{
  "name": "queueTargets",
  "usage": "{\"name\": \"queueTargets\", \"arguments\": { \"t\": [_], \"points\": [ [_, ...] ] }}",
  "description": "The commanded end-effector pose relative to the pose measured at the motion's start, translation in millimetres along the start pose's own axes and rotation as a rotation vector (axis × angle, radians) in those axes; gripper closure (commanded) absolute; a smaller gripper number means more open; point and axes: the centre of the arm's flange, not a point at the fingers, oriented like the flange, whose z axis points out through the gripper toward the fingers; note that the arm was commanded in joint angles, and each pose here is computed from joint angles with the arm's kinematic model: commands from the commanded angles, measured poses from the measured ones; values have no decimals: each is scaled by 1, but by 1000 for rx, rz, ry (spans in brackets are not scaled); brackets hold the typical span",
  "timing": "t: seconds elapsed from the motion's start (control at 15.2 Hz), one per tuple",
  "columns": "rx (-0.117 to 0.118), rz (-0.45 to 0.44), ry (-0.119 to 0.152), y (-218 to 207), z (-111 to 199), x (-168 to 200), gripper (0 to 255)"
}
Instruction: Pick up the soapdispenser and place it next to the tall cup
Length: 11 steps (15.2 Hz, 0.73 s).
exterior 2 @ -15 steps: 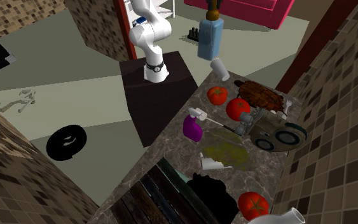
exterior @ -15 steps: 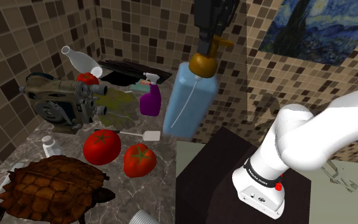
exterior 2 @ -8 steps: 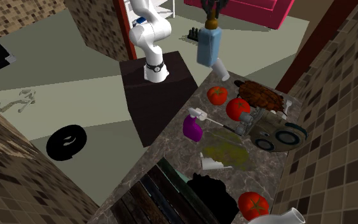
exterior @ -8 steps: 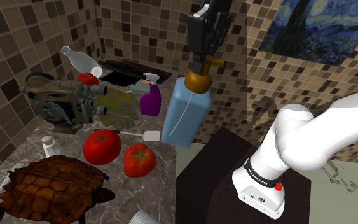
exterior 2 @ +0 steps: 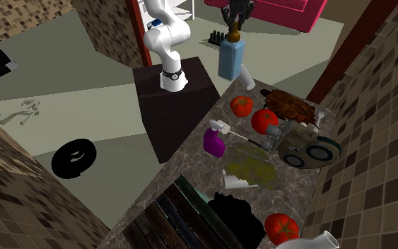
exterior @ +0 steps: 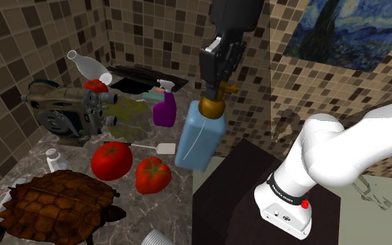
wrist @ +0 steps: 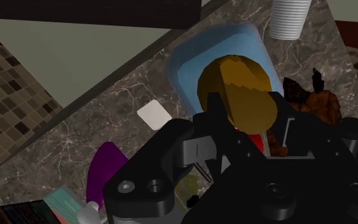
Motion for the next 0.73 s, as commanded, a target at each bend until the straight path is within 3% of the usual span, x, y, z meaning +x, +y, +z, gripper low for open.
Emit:
{"name": "queueTargets", "arguments": {
  "t": [0.0,0.66],
  "points": [
    [0,0,1,1,11,1,255],
    [0,0,1,3,64,3,255]
  ]
}}
